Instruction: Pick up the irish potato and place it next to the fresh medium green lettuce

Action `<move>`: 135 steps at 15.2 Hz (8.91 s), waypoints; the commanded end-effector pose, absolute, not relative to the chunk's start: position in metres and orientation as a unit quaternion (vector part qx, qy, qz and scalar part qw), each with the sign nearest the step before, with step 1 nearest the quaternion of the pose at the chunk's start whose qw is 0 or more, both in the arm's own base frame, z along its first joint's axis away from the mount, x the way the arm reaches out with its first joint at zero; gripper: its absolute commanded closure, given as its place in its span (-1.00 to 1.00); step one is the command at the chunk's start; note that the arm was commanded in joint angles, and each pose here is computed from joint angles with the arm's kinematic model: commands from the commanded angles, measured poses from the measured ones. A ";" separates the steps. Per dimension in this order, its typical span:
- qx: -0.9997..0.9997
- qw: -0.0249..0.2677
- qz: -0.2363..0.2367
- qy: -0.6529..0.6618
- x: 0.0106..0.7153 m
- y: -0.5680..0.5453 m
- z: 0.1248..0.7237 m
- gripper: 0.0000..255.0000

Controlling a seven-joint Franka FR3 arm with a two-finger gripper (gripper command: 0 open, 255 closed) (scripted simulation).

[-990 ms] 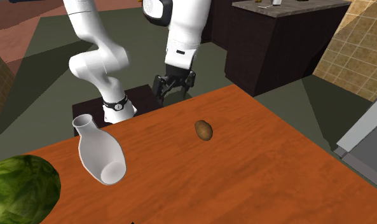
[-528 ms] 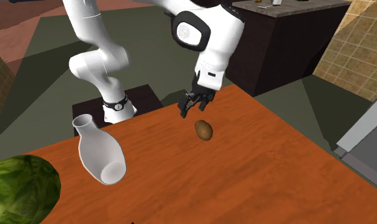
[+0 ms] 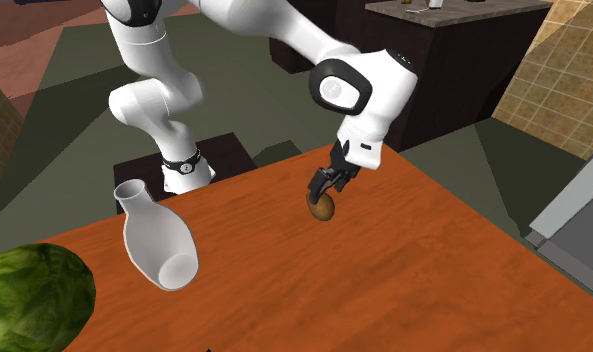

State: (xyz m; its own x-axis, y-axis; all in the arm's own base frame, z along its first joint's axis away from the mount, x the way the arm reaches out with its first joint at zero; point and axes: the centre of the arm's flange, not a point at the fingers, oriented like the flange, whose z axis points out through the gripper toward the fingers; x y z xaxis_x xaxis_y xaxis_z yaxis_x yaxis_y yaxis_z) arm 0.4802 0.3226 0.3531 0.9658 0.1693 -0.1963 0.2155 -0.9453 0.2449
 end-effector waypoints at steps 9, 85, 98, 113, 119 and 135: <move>0.982 0.134 -0.087 0.098 0.476 0.315 0.319 -1.00; 0.982 0.134 -0.087 0.098 0.405 0.144 0.570 1.00; 0.982 0.134 -0.087 0.098 0.338 -0.014 0.570 1.00; 0.982 0.134 -0.087 0.098 0.308 -0.086 0.522 1.00; 0.982 0.134 -0.087 0.098 0.308 -0.086 0.491 1.00; 0.982 0.134 -0.087 0.098 0.308 -0.086 0.406 1.00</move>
